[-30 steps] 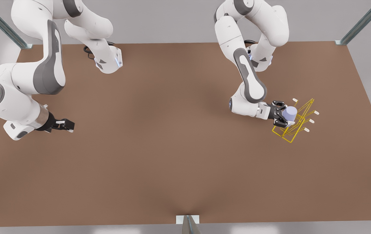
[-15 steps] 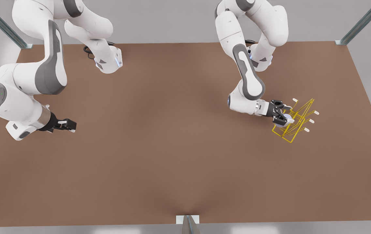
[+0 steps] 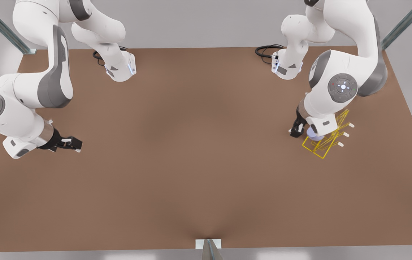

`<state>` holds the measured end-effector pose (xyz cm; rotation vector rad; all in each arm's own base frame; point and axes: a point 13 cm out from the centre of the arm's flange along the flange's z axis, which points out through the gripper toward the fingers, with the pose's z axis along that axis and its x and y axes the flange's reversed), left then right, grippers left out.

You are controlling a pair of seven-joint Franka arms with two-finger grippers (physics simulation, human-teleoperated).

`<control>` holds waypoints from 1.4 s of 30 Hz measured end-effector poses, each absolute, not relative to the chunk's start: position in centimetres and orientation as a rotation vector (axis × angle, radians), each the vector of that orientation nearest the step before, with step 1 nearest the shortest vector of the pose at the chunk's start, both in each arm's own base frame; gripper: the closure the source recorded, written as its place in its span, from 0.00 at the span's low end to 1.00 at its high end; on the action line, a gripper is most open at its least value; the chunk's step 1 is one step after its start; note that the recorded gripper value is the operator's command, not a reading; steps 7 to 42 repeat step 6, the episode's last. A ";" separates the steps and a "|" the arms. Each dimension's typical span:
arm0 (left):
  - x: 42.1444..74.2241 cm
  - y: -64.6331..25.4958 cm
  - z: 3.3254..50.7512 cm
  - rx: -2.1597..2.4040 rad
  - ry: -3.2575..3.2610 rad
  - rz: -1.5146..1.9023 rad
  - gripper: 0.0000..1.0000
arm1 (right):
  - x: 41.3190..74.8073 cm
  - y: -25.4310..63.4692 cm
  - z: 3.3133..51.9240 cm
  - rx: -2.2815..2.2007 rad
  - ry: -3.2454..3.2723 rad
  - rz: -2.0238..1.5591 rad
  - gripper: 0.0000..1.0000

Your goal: Place the cup on the cup holder

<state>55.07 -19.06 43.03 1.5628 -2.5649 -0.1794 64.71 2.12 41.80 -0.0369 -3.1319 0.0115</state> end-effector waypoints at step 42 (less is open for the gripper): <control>55.8 -17.6 44.0 1.161 -2.749 -0.145 0.00 | 64.2 2.2 43.3 -0.035 -3.167 0.023 0.00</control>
